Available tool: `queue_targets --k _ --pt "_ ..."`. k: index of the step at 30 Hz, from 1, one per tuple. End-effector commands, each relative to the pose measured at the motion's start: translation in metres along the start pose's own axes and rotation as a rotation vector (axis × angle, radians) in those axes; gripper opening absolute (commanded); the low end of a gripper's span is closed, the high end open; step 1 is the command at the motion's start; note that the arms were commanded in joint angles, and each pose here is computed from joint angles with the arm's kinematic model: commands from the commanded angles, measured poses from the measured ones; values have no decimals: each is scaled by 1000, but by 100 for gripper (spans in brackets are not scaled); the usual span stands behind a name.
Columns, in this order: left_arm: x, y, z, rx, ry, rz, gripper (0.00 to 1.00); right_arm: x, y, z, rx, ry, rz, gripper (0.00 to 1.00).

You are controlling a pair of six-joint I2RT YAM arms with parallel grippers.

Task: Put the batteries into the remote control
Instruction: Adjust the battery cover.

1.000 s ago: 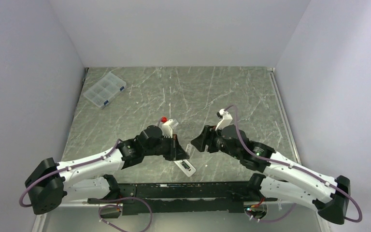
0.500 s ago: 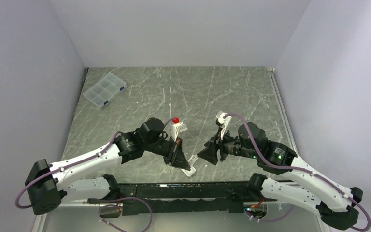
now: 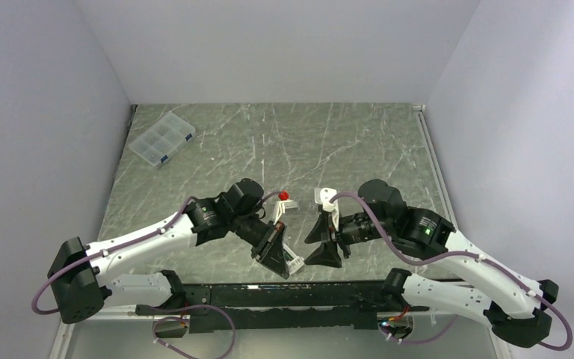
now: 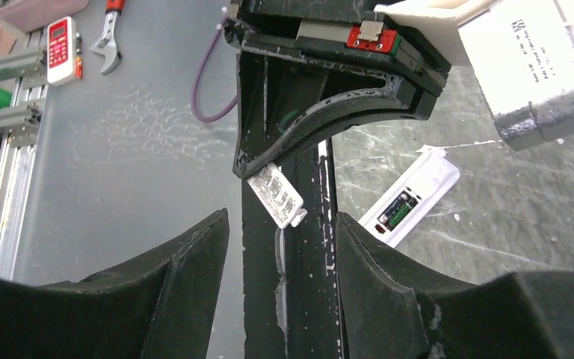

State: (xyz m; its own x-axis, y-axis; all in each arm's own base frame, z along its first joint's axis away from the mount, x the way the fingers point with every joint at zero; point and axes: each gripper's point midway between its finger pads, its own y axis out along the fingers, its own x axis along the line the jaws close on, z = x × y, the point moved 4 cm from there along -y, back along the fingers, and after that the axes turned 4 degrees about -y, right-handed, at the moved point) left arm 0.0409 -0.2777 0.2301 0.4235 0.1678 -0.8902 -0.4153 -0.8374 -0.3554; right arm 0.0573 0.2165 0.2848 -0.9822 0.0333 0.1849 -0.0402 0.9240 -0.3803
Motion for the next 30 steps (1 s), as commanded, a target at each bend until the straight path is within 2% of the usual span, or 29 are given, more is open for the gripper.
queue_targets --k 1,15,22,30 --pt "-23 -9 2 36 63 70 0 8 2 -6 -5 -67 -84 56" --pt "-27 -9 2 20 83 100 0 7 26 -1 -52 -37 -108 54" --pt "-29 -10 2 14 93 101 0 11 34 0 -45 -27 -137 48" --pt "-29 -11 2 12 100 98 0 17 38 2 -24 -29 -153 34"
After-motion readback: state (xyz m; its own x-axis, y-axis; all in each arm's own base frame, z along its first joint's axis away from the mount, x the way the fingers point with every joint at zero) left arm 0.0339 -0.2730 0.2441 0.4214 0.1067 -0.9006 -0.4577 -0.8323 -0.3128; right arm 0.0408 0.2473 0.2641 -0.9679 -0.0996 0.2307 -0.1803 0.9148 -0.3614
